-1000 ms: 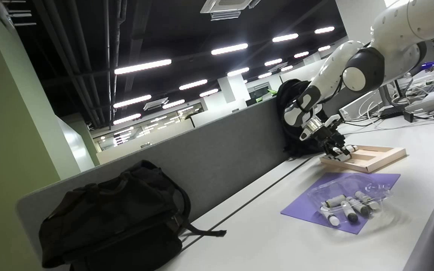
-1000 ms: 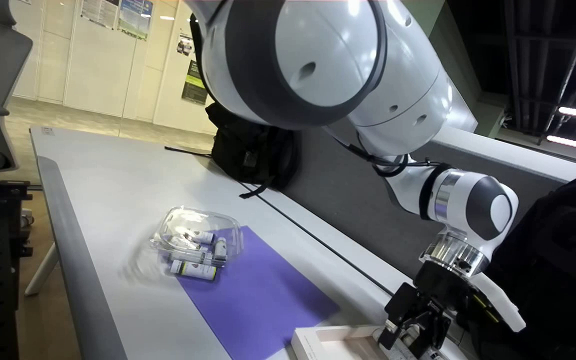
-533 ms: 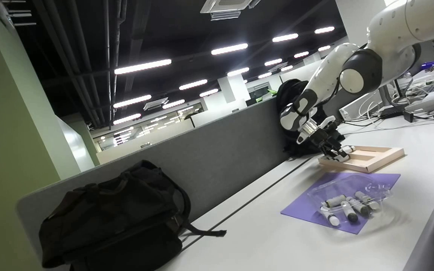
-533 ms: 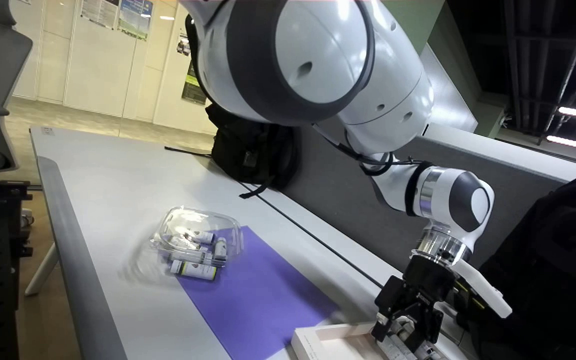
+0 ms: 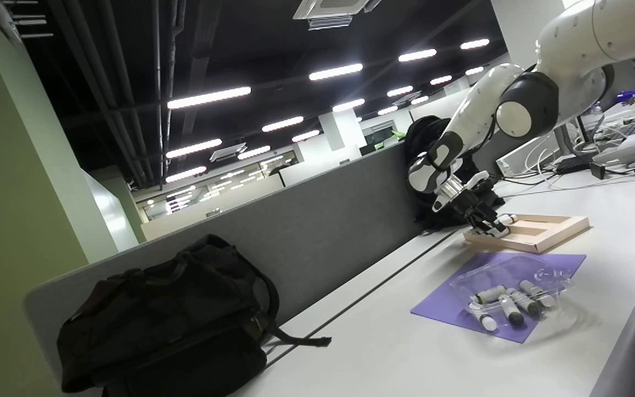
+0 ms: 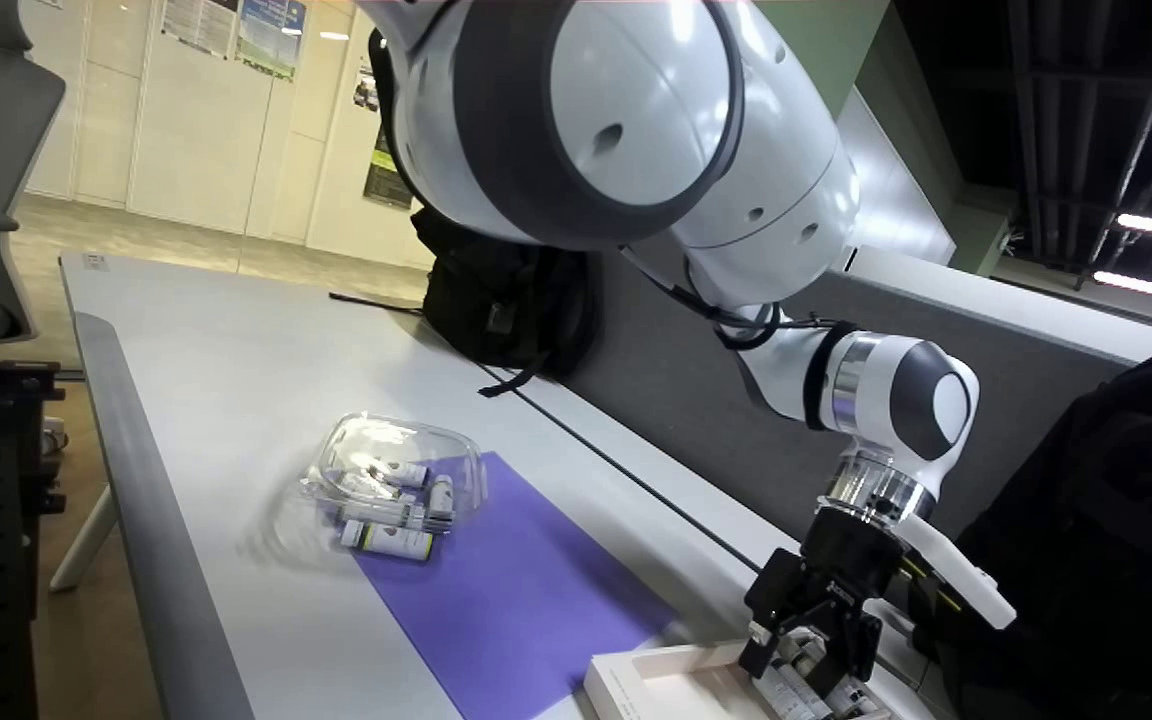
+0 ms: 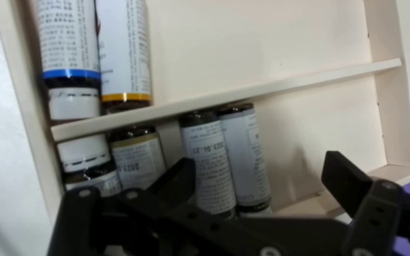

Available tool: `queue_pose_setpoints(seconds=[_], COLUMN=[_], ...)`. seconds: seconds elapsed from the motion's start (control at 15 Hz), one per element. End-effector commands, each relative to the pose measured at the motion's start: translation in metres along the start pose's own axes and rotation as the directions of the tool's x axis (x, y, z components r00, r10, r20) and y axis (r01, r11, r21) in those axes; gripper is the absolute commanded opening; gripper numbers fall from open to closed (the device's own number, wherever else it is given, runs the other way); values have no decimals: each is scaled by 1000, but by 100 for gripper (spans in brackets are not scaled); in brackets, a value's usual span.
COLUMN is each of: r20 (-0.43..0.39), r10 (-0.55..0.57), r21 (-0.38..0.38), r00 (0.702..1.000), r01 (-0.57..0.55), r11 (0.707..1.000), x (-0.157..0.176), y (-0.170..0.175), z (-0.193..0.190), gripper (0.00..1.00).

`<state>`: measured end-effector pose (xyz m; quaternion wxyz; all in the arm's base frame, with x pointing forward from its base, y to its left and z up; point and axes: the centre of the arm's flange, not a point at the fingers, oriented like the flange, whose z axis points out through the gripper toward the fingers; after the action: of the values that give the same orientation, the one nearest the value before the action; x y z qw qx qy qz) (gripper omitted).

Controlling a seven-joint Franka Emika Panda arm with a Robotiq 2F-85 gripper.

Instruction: Close the box, take some bottles out of the tray and put them on the mat

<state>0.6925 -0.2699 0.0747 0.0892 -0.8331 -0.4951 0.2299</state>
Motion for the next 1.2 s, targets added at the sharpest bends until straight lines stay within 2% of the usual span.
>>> queue_pose_setpoints(seconds=[0.0,0.27,0.47,0.73,0.8,0.87,1.13], r20=[0,-4,-30,-58,-60,-62,-68], r10=[0,-6,-14,-41,-50,-55,-64], r21=[0,-19,-124,-266,-291,-306,-351], r00=[1000,1000,999,997,997,997,996], r01=[0,6,10,25,31,33,36], r11=[1000,1000,992,964,956,951,936], x=[0,2,9,19,21,22,24], y=[0,-3,-13,-10,-9,-8,-6], z=[0,4,15,21,22,21,16], gripper=[100,100,100,100,75,75,47])
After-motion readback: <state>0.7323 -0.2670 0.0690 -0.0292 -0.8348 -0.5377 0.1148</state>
